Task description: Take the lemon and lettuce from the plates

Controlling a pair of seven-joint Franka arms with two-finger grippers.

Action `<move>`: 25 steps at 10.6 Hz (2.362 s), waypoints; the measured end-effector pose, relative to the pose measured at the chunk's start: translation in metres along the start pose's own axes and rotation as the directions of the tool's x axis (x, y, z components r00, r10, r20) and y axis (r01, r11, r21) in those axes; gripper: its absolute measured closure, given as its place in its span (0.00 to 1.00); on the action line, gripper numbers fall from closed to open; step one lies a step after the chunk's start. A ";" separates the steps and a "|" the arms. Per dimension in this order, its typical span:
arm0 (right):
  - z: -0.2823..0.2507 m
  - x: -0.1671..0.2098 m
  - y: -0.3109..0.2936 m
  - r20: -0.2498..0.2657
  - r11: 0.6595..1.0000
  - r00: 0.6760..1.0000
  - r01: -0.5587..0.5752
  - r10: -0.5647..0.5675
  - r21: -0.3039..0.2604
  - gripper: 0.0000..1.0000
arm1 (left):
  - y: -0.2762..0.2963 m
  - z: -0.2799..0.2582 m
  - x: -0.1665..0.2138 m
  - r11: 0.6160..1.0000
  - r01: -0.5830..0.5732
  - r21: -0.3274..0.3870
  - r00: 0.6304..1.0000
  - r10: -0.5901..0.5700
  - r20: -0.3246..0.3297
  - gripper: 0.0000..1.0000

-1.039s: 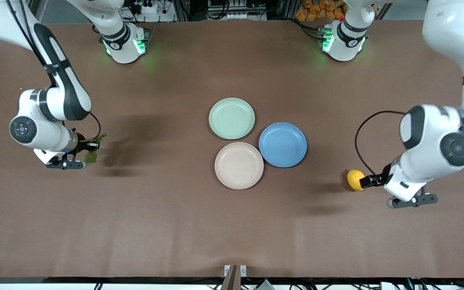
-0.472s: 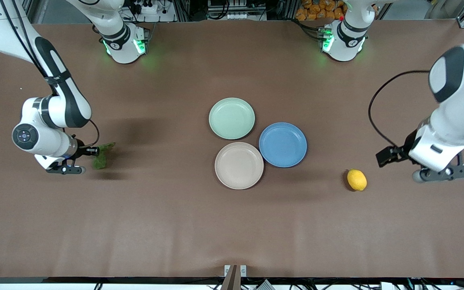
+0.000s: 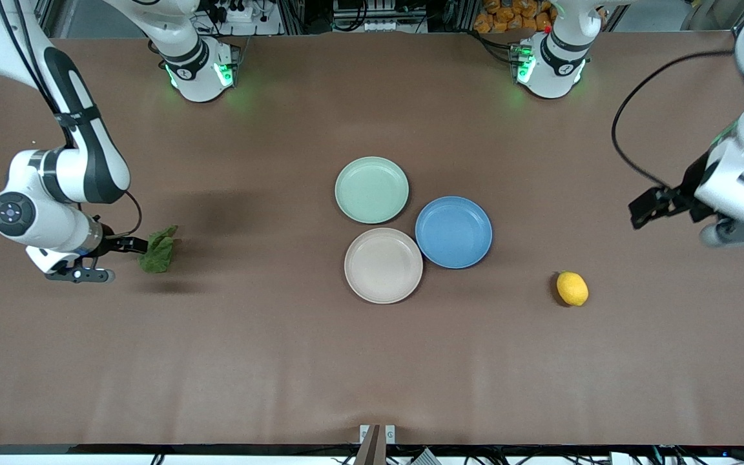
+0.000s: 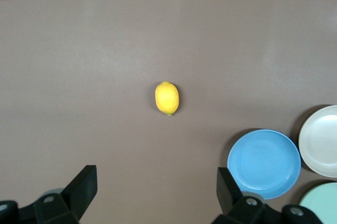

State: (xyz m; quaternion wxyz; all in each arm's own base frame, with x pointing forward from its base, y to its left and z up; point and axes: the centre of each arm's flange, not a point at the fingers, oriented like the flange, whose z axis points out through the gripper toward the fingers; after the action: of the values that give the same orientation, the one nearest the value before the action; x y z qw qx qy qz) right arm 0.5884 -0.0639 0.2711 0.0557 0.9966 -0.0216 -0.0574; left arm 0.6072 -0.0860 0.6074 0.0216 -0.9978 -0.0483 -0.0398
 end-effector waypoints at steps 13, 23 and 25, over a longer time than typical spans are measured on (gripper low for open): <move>-0.290 -0.023 -0.017 -0.104 1.000 0.994 -0.017 0.017 -0.004 0.00 | -0.001 -0.034 -0.041 0.999 -0.039 0.019 0.999 0.038 0.020 0.00; -0.382 -0.070 0.022 -0.140 1.000 0.990 -0.008 0.010 0.021 0.00 | -0.001 -0.032 -0.042 0.998 -0.069 -0.017 0.997 0.069 0.033 0.00; -0.385 -0.072 0.021 -0.144 1.000 0.990 -0.002 0.006 0.024 0.00 | -0.005 -0.032 -0.041 0.998 -0.066 -0.016 0.997 0.066 0.033 0.00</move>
State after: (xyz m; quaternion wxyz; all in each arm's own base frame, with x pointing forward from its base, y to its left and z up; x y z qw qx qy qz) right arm 0.5615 -0.0398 0.6616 0.0452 0.9987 -0.0201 0.0151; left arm 0.5637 -0.0865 0.6357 0.0145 -0.9995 -0.0153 -0.0228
